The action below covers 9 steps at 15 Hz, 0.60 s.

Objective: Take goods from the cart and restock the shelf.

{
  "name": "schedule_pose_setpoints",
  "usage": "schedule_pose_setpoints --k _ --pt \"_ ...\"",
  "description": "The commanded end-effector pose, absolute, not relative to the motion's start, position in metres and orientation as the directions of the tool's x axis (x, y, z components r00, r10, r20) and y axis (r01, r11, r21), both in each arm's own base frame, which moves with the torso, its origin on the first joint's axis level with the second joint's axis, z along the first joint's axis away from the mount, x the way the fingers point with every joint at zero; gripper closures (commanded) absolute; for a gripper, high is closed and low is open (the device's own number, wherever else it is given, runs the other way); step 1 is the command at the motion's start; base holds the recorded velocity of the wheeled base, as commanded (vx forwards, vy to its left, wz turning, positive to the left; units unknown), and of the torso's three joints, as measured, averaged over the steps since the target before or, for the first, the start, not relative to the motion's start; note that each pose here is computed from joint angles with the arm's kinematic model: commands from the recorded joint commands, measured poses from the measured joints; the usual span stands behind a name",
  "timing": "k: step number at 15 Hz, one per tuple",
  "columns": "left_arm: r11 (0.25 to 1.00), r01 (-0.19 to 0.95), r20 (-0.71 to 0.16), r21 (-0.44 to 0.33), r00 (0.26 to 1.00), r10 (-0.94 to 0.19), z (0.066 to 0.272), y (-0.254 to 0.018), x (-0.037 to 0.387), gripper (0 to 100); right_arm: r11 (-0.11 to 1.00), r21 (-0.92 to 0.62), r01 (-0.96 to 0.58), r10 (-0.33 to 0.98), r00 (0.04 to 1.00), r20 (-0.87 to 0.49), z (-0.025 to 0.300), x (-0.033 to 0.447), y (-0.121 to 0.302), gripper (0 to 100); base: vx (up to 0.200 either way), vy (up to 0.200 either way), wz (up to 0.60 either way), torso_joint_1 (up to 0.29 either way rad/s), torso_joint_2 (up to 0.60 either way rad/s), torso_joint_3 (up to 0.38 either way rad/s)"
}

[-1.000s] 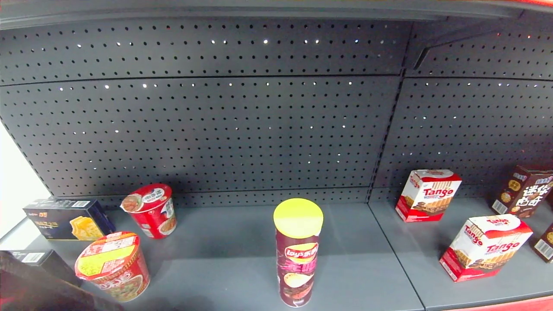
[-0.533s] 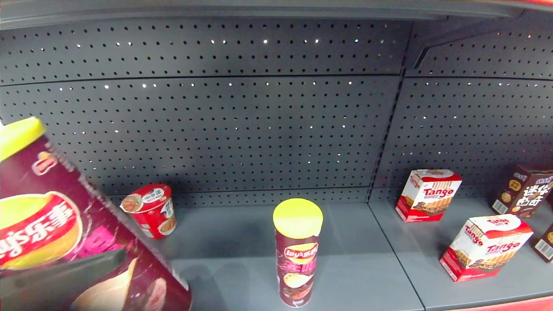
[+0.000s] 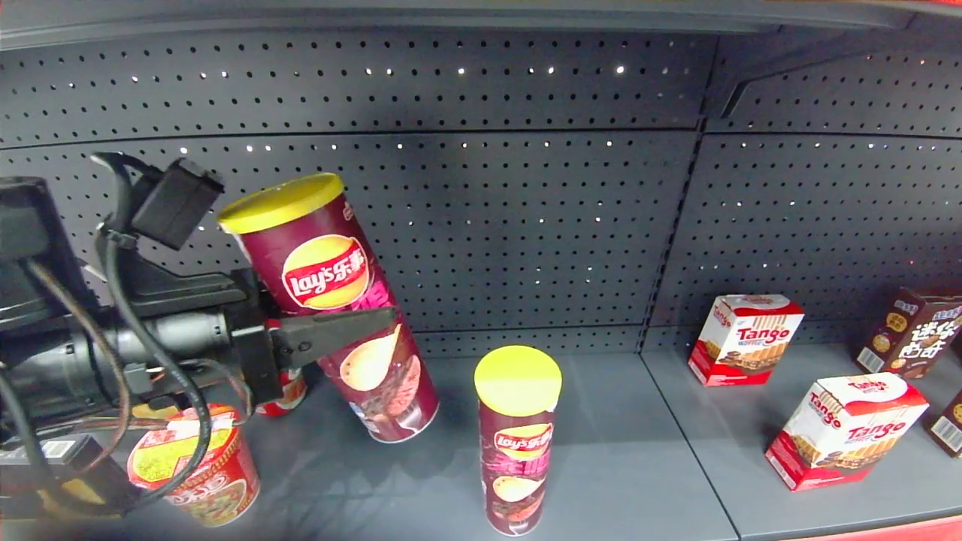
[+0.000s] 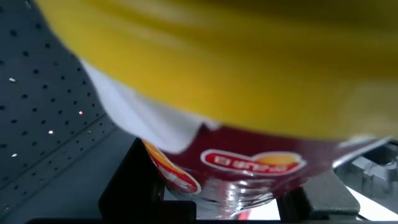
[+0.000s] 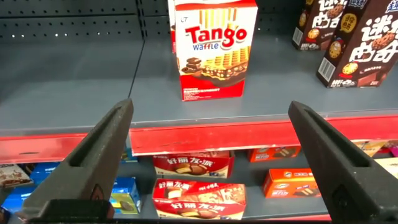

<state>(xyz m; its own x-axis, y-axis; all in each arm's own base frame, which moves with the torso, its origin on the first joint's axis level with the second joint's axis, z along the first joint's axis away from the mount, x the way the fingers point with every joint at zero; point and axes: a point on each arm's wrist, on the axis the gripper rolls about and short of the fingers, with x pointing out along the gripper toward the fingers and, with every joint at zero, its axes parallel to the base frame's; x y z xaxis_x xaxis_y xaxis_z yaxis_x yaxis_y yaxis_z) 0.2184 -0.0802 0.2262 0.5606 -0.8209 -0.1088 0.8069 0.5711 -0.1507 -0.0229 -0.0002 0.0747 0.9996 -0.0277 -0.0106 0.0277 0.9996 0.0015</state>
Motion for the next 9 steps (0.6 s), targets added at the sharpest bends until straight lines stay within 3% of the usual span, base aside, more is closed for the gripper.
schedule_pose_setpoints --k 1,3,7,9 --pt "0.567 0.797 -0.17 -0.206 0.542 -0.823 0.205 -0.085 0.26 100 1.0 0.001 0.028 -0.028 1.0 -0.011 0.075 -0.023 0.0 0 0.0 0.0 0.0 0.0 0.0 0.0" --pt "0.56 0.805 -0.182 -0.197 0.531 -0.827 0.2 -0.088 0.272 100 1.0 0.001 0.028 -0.028 1.0 -0.011 0.075 -0.023 0.0 0 0.0 0.0 0.0 0.0 0.0 0.0" --pt "0.522 0.844 -0.231 -0.126 0.486 -0.843 0.17 -0.097 0.311 100 1.0 0.001 0.028 -0.028 1.0 -0.011 0.075 -0.023 0.0 0 0.0 0.0 0.0 0.0 0.0 0.0" --pt "0.516 0.848 -0.234 -0.123 0.48 -0.845 0.168 -0.101 0.318 100 1.0 0.001 0.028 -0.028 1.0 -0.011 0.075 -0.023 0.0 0 0.0 0.0 0.0 0.0 0.0 0.0"
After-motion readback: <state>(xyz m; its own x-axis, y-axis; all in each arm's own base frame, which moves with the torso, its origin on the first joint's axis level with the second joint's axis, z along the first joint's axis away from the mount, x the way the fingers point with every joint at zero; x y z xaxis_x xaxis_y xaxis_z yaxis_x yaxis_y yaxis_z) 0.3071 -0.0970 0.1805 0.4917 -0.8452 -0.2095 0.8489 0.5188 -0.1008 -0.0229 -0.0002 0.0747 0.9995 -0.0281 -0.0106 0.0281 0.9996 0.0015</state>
